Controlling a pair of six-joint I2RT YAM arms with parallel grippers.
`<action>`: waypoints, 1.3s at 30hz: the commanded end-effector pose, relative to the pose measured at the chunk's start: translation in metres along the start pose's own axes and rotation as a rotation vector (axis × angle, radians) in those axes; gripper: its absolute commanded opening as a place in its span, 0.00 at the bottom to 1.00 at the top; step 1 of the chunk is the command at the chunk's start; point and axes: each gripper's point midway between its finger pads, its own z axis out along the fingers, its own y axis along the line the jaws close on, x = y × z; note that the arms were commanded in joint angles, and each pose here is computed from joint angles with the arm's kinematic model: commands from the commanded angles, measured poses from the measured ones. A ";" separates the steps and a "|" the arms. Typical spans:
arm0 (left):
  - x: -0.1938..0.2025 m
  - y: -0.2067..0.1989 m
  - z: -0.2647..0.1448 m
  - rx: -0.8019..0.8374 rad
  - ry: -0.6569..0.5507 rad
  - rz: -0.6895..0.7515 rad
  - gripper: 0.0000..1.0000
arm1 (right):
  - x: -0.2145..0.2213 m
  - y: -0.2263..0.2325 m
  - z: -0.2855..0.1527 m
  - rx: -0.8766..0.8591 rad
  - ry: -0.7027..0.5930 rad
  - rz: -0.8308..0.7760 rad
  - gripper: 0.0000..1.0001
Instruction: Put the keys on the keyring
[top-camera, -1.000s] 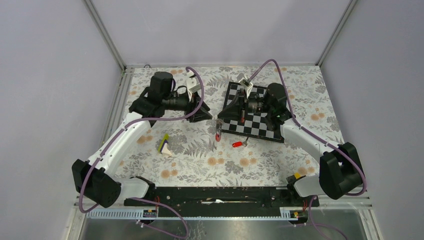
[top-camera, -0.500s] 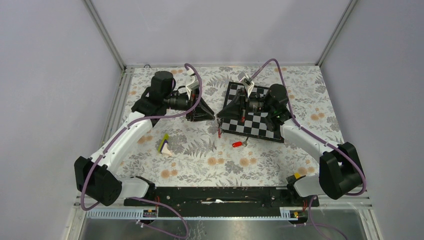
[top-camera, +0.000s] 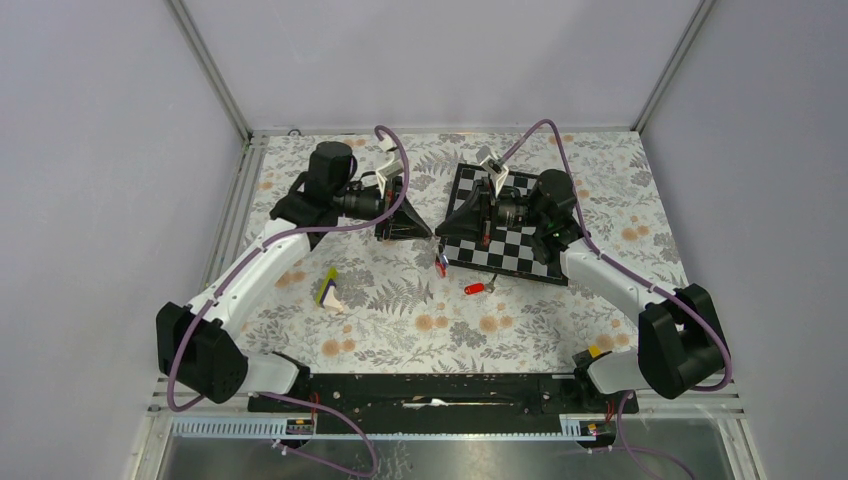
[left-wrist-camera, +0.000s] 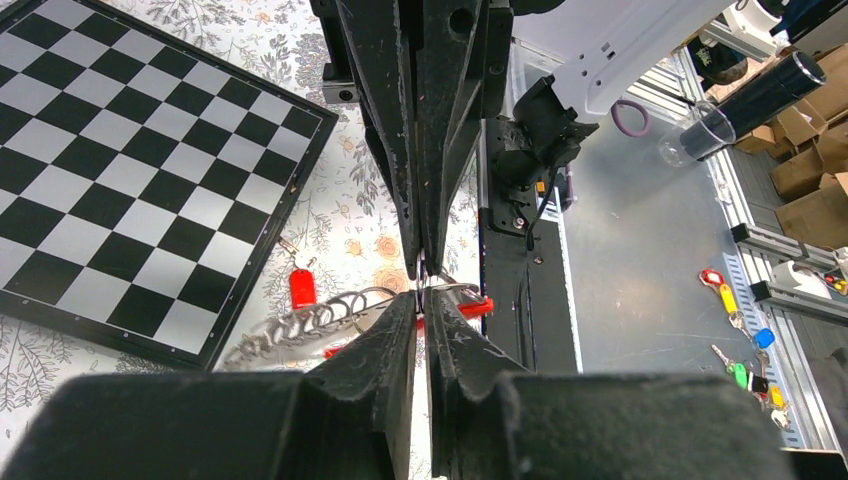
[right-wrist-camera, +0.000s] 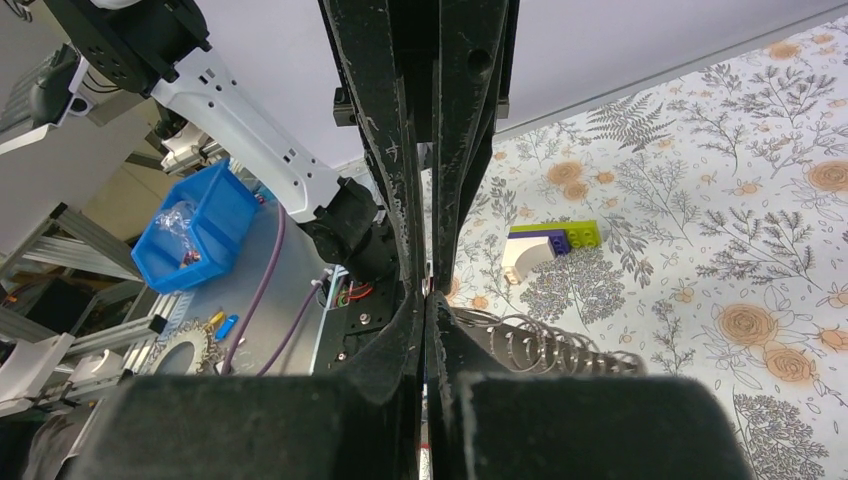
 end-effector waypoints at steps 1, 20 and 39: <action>-0.014 -0.008 0.003 0.050 -0.024 0.072 0.11 | -0.006 0.003 -0.001 -0.013 -0.009 -0.069 0.00; 0.006 0.006 0.007 -0.086 0.121 0.187 0.00 | 0.004 -0.012 -0.015 0.095 0.078 -0.203 0.45; 0.018 0.012 0.020 -0.245 0.251 0.360 0.00 | 0.038 -0.017 -0.026 0.101 0.171 -0.306 0.52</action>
